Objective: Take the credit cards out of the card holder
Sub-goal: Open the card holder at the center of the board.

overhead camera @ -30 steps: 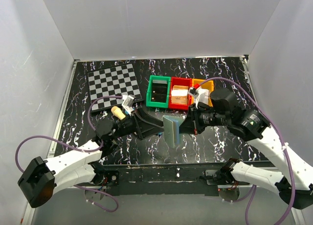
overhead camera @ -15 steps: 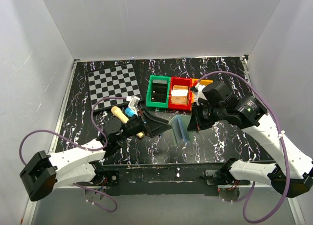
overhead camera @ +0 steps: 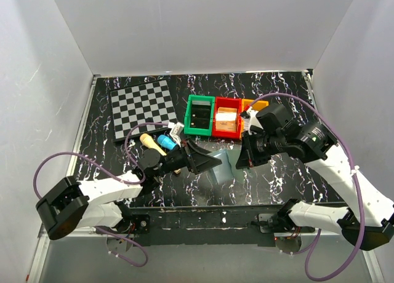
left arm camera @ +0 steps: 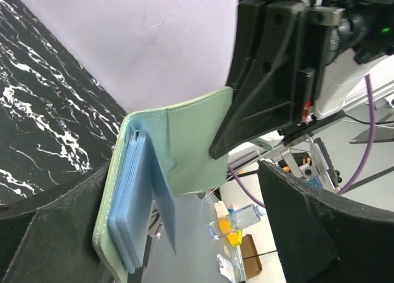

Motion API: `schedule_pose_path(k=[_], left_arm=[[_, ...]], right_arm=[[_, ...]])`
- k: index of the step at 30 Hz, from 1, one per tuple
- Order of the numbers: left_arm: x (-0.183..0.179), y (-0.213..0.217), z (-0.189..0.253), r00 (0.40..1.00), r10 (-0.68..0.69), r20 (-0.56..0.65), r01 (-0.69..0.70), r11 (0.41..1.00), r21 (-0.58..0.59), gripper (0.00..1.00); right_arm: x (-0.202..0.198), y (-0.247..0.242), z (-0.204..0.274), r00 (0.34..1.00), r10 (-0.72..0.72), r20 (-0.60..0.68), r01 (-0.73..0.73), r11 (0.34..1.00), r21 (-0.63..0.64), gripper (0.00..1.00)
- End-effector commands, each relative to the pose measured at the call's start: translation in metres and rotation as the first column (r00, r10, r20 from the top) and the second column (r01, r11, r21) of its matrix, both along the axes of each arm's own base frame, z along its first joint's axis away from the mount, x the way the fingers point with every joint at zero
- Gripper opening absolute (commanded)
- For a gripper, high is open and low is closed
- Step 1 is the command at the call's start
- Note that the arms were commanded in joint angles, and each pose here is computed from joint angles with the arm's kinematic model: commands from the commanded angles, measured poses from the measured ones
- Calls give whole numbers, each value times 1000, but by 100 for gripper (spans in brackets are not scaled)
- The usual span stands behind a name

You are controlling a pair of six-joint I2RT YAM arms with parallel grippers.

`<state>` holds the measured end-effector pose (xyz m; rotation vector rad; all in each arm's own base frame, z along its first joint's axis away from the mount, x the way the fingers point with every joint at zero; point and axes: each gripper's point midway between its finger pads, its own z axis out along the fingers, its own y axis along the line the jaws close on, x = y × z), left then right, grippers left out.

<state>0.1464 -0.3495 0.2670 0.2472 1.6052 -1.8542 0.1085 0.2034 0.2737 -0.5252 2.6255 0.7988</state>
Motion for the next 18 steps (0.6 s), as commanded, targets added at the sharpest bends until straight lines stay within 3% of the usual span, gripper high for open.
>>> schedule_pose_path(k=[1,10,18], left_arm=[[-14,11,16,998,-15,55,17,999,-37,93],[-28,24,14,997,-1,74,3,999,-33,87],[-31,22,12,995,-12,95,13,1000,-10,77]], right_arm=[[-1,13,14,1000,-1,-14,3,990,141,1],[2,24,20,994,-5,-109,42,939,341,1],[2,27,23,993,-2,-117,45,929,367,1]])
